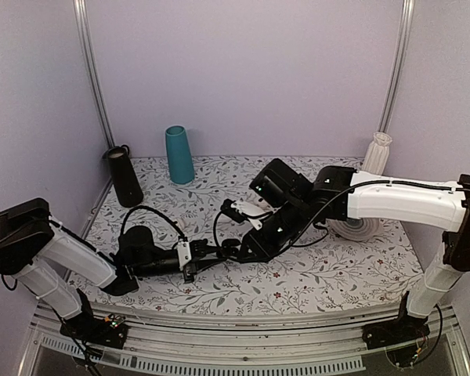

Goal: Insert the wireless bluetooth earbuds into the charging case
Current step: Insert the left earbud into the left side groove of the charging case.

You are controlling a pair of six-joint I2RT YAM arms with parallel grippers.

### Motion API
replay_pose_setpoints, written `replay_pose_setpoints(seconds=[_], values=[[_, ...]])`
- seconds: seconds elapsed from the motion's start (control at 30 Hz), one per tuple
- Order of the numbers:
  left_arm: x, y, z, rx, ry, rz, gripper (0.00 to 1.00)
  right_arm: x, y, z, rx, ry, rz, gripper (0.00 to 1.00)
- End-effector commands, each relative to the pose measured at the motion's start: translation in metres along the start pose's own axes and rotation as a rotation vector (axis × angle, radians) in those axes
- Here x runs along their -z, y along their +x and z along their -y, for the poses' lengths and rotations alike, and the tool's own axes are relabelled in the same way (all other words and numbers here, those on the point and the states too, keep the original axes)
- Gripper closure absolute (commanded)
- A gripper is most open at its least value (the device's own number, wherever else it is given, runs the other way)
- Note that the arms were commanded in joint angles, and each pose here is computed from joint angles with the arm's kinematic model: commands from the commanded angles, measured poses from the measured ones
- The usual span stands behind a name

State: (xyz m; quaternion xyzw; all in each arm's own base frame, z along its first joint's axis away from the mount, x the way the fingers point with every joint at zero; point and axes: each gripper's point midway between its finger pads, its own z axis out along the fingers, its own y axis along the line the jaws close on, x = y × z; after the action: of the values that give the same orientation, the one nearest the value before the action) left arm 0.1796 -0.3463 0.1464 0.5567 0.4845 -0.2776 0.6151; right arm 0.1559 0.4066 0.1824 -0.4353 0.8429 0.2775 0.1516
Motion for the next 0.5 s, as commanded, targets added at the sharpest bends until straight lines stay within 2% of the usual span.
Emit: replay_pose_setpoints(seconds=[0.0,0.47], values=[[-0.0040,-0.0139,0.0008,-0.031,-0.008,0.049,1.00,-0.0004,-0.0029,-0.0016,0.004,-0.018,-0.011,0.93],[-0.0108,-0.0136,0.0092,-0.050,0.030,0.035,1.00,-0.0063,-0.0090,-0.0033,0.003,-0.043,-0.016,0.93]])
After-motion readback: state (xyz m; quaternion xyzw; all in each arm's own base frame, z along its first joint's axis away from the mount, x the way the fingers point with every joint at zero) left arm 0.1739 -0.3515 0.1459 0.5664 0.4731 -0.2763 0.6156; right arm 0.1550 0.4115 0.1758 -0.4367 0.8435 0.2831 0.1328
